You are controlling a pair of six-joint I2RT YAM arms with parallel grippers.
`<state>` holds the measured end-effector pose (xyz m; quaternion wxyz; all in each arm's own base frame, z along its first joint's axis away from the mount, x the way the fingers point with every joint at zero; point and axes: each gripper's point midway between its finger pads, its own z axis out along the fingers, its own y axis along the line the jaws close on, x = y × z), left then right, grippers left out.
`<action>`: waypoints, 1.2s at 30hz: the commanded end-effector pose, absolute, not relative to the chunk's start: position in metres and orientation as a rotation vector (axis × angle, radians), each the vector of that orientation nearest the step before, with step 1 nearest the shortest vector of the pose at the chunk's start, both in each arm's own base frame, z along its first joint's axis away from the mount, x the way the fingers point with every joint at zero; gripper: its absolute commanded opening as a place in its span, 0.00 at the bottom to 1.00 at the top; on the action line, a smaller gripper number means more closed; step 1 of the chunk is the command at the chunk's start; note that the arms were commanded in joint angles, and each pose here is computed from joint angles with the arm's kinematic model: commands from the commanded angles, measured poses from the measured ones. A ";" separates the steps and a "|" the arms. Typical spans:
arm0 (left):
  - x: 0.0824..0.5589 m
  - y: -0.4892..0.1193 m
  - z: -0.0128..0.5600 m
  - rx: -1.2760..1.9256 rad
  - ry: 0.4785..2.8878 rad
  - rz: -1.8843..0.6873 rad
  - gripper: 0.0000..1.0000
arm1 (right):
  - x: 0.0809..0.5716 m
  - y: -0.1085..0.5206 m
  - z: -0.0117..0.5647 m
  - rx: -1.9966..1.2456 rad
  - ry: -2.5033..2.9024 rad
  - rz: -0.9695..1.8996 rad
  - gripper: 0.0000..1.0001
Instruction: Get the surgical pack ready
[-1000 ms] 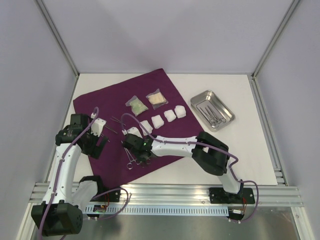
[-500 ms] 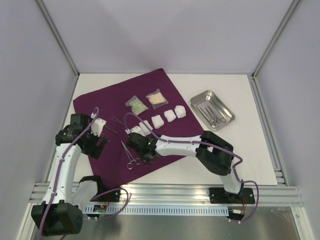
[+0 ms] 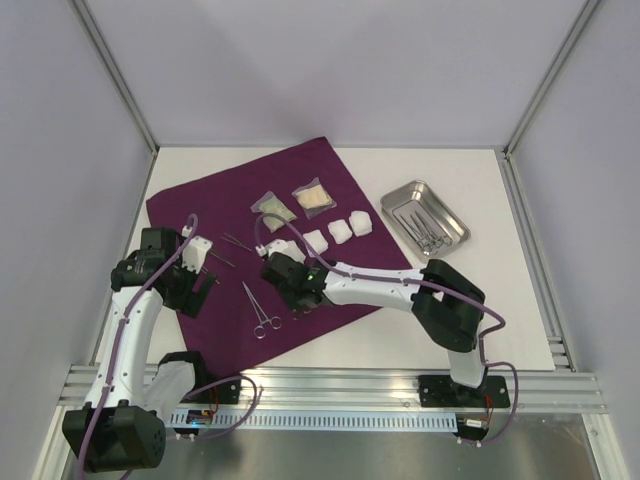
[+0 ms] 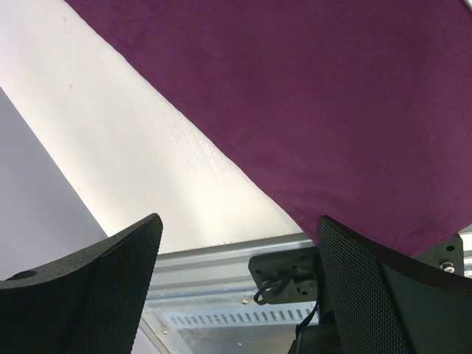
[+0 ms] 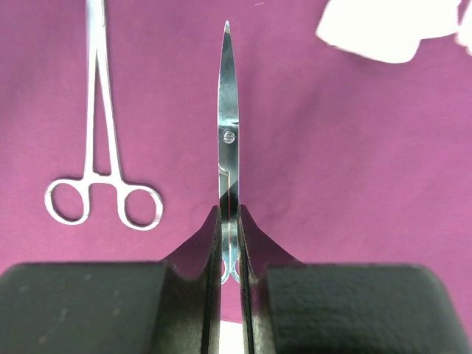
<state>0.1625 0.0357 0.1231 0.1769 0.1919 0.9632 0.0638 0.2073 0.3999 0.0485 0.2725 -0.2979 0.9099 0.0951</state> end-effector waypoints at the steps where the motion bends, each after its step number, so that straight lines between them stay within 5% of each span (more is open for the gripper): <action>1: 0.168 0.037 0.130 0.564 2.688 0.202 0.94 | 0.240 0.390 0.088 -0.750 2.343 0.274 0.00; 11: 0.177 0.038 0.141 0.579 2.665 0.208 0.95 | 0.360 0.256 0.160 -0.698 2.228 0.149 0.00; 16: 0.186 0.039 0.145 0.592 2.657 0.213 0.95 | 0.406 0.156 0.147 -0.660 2.267 -0.040 0.00; 25: 0.202 0.035 0.150 0.586 2.653 0.178 0.95 | 0.445 0.035 0.102 -0.555 2.398 -0.156 0.00; 36: 0.218 0.031 0.147 0.567 2.668 0.132 0.94 | 0.447 0.000 0.061 -0.598 2.489 -0.228 0.00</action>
